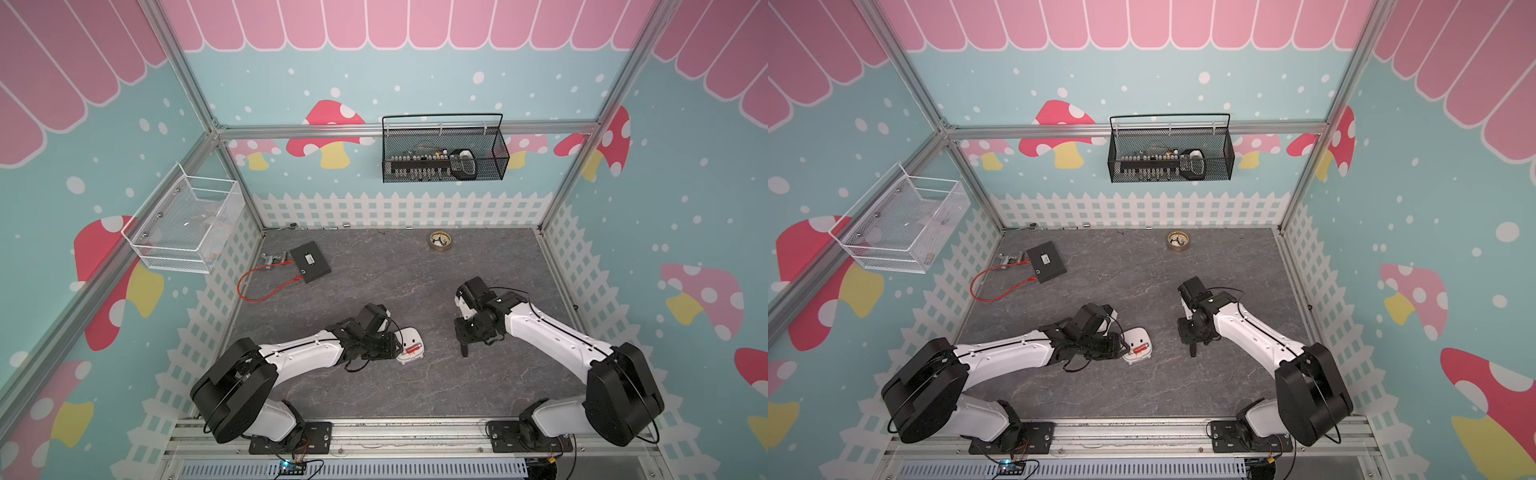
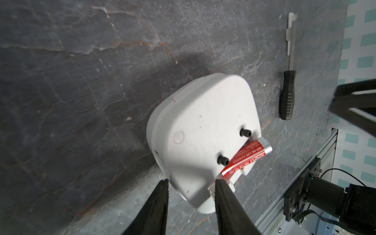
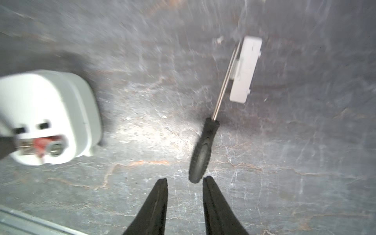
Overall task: Remove the battery from the alarm
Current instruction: Place the screwdriver at the center of the board, then remove the battery from the alarm.
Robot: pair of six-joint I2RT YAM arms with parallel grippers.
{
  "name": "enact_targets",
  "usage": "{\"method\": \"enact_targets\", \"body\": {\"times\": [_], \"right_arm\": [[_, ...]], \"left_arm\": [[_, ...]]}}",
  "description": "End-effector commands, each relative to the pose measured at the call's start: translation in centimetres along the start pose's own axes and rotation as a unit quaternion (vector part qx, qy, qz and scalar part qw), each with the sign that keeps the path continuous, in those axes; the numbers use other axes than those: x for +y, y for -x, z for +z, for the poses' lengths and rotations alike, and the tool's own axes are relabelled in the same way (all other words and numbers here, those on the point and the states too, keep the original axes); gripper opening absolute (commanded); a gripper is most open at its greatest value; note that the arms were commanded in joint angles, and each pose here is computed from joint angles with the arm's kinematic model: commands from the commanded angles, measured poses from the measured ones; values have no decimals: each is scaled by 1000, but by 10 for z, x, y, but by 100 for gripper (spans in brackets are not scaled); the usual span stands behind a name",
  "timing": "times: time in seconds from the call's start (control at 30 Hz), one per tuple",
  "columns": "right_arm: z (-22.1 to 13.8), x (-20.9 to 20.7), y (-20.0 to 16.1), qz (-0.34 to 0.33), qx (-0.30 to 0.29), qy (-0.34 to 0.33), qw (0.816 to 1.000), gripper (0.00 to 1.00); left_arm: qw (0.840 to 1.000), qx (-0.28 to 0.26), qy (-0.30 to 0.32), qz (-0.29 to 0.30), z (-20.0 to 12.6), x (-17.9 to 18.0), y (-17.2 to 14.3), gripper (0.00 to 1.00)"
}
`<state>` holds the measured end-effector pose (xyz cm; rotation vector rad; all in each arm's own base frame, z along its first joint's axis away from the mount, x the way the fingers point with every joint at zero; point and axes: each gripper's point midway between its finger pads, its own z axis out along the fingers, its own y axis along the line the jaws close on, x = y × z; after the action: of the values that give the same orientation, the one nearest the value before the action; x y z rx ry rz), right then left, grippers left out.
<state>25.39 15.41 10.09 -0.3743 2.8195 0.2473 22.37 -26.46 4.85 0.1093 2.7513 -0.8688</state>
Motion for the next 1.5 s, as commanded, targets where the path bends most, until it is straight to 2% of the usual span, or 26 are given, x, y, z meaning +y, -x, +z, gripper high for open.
{"method": "enact_targets", "body": {"times": [0.0, 0.13, 0.37, 0.47, 0.63, 0.8, 1.07, 1.27, 1.47], "right_arm": [[-29, 21, 15, -87, -35, 37, 995, 36], [-42, 47, 23, -204, -74, 62, 974, 42], [-46, 81, 18, -405, -91, 91, 905, 50], [-49, 92, 17, -467, -103, 103, 872, 53], [-42, 115, 4, -527, -92, 130, 835, 53], [-15, 122, -11, -560, -51, 138, 816, 53], [4, 120, -7, -591, -42, 126, 796, 53], [18, 123, -6, -604, -39, 132, 785, 53], [29, 124, -3, -607, -35, 139, 781, 50]], "left_arm": [[1000, -10, 0, 9, 2, -2, 13, 41], [1000, -14, 1, 7, 4, 2, 19, 41], [1000, -13, 0, 8, 7, 3, 26, 40], [1000, -14, -1, 8, 6, 3, 26, 40], [1000, -12, -3, 8, 5, 3, 25, 40], [1000, -11, -7, 9, 6, 2, 24, 40], [1000, -14, -12, 13, 4, -1, 25, 39], [1000, -13, -18, 15, 4, -1, 25, 39], [999, -13, -23, 19, 3, -2, 26, 39]]}}
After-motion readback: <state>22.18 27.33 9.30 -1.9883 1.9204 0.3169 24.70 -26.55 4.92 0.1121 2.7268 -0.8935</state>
